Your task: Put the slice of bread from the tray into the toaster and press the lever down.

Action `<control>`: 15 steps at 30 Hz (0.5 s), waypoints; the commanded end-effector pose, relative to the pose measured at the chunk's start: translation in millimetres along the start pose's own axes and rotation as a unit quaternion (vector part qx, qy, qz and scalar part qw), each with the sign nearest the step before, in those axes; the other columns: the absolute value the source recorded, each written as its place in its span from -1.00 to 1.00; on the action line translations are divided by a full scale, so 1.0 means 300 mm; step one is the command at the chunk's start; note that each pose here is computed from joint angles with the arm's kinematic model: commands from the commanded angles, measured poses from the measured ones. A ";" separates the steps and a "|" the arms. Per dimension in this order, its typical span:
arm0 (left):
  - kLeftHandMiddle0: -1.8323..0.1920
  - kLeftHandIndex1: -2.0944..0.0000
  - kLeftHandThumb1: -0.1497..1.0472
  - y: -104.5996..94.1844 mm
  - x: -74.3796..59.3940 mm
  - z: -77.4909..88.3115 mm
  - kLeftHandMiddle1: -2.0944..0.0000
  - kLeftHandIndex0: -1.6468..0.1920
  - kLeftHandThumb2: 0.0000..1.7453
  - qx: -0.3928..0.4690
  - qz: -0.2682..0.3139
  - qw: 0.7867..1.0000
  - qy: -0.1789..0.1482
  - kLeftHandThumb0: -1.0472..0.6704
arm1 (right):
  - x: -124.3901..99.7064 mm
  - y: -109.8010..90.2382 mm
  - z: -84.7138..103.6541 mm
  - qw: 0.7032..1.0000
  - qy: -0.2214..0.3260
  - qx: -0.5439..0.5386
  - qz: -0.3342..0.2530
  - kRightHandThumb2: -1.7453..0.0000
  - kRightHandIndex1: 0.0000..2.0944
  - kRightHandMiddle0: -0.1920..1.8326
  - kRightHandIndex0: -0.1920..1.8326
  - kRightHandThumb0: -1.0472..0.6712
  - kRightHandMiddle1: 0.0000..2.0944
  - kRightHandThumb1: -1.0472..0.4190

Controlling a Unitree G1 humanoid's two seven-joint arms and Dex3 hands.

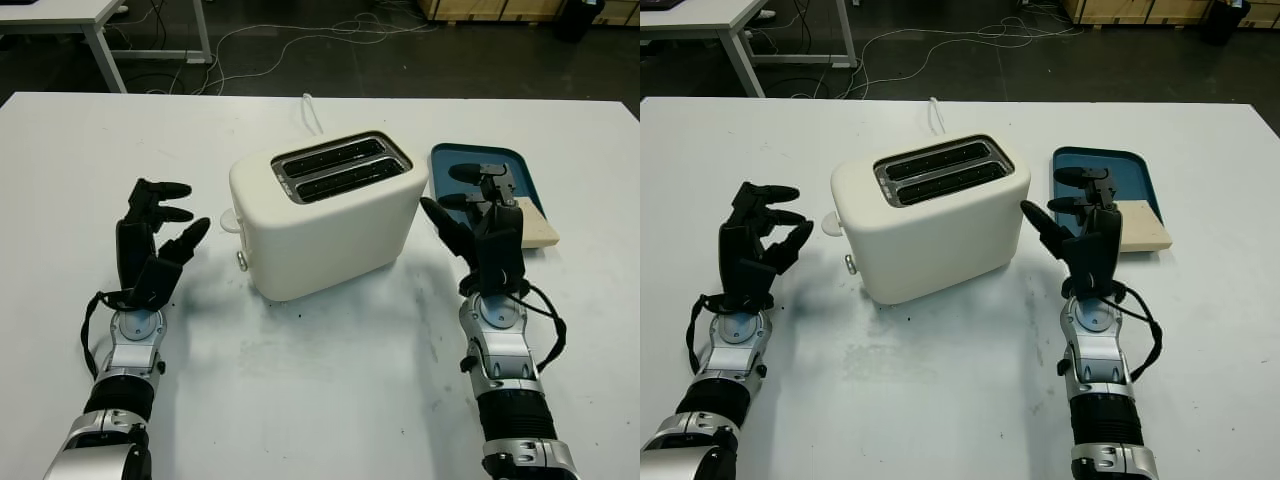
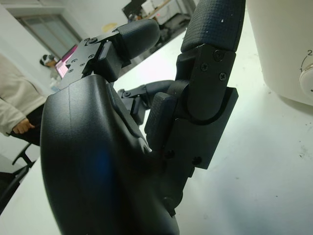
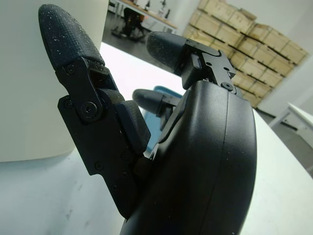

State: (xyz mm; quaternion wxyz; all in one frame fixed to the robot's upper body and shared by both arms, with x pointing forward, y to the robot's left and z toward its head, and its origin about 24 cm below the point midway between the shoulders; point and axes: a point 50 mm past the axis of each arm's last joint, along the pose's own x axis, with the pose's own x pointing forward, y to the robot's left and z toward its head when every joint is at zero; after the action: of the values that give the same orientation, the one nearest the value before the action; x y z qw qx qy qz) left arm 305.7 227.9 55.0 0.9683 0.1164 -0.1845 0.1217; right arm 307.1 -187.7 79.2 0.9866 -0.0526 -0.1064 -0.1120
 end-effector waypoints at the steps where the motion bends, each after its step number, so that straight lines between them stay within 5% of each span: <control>1: 0.51 -0.23 0.79 0.009 0.010 0.007 -0.34 0.56 -0.80 0.003 0.001 1.000 -0.010 -1.00 | 0.009 0.000 0.003 1.000 -0.002 -0.005 -0.004 0.99 0.56 -0.72 -0.74 -0.94 0.39 -0.62; 15: 0.50 -0.25 0.79 0.010 0.013 0.005 -0.36 0.57 -0.79 0.002 0.003 1.000 -0.010 -1.00 | 0.011 -0.016 0.014 0.999 -0.031 -0.013 0.004 1.00 0.57 -0.74 -0.74 -0.92 0.40 -0.62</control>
State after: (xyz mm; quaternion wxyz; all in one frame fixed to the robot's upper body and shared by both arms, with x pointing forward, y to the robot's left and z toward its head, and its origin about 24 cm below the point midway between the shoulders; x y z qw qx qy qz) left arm 307.3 227.8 54.7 0.9686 0.1167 -0.1848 0.1188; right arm 307.7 -189.6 78.3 0.9854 -0.0606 -0.1136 -0.1113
